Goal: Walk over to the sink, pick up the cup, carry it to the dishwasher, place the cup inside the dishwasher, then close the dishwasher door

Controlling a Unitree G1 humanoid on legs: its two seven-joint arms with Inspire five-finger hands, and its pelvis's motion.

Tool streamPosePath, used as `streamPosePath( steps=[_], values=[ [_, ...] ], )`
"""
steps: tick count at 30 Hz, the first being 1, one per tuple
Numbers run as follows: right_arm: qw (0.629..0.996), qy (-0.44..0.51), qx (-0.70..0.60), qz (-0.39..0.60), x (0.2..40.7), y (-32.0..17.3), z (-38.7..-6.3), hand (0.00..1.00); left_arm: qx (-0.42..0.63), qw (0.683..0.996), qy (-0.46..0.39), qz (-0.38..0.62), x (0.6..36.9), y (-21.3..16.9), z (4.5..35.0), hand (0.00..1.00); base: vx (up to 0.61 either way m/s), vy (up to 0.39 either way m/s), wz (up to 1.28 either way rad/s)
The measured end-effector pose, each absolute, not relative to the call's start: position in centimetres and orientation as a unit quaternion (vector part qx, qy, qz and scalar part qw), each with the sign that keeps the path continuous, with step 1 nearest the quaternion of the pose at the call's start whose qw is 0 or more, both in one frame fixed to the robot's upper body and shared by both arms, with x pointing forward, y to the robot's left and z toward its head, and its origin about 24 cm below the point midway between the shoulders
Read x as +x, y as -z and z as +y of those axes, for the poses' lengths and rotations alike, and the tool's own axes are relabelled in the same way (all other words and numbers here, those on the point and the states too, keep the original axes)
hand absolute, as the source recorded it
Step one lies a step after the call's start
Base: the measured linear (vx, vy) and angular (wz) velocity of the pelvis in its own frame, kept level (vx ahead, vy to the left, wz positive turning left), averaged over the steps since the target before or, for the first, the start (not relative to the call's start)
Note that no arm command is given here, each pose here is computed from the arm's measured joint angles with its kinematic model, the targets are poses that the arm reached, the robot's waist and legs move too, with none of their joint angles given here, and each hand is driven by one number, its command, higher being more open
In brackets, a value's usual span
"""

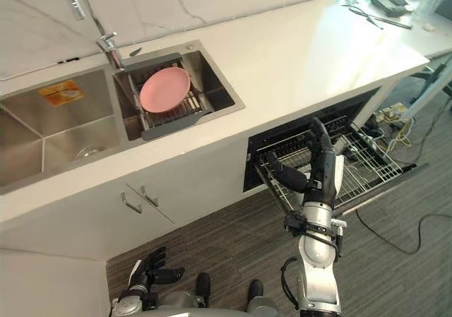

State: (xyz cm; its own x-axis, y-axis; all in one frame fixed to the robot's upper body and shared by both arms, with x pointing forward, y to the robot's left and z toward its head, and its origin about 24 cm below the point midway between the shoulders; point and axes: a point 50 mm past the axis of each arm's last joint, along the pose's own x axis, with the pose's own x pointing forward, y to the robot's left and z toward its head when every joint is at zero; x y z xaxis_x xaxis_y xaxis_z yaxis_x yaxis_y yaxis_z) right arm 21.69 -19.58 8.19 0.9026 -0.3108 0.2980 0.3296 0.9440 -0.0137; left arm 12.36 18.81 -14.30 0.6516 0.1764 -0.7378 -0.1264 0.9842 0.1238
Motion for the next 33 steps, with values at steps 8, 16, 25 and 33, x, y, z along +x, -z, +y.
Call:
streamPosePath(
  steps=[8,16,25,33],
  values=[
    [0.965,0.126,-0.115,-0.199,23.3,-10.4,-18.2,0.9,0.033,0.909,-0.083,0.408,12.5,14.3,18.9,0.9,0.03,0.059,0.34],
    [0.958,0.104,-0.188,-0.188,24.4,-10.2,-18.4,0.9,0.045,0.907,-0.084,0.41,12.3,14.2,19.6,0.9,0.16,0.134,0.31],
    [0.936,0.101,-0.269,-0.204,24.9,-11.5,-19.9,0.9,0.046,0.898,-0.082,0.429,11.5,14.8,19.2,0.9,0.33,-0.081,0.66],
    [0.934,0.154,-0.268,-0.177,23.5,-10.7,-22.1,0.9,0.037,0.899,-0.093,0.427,11.6,14.8,18.9,0.9,0.25,-0.039,0.04]
  ],
)
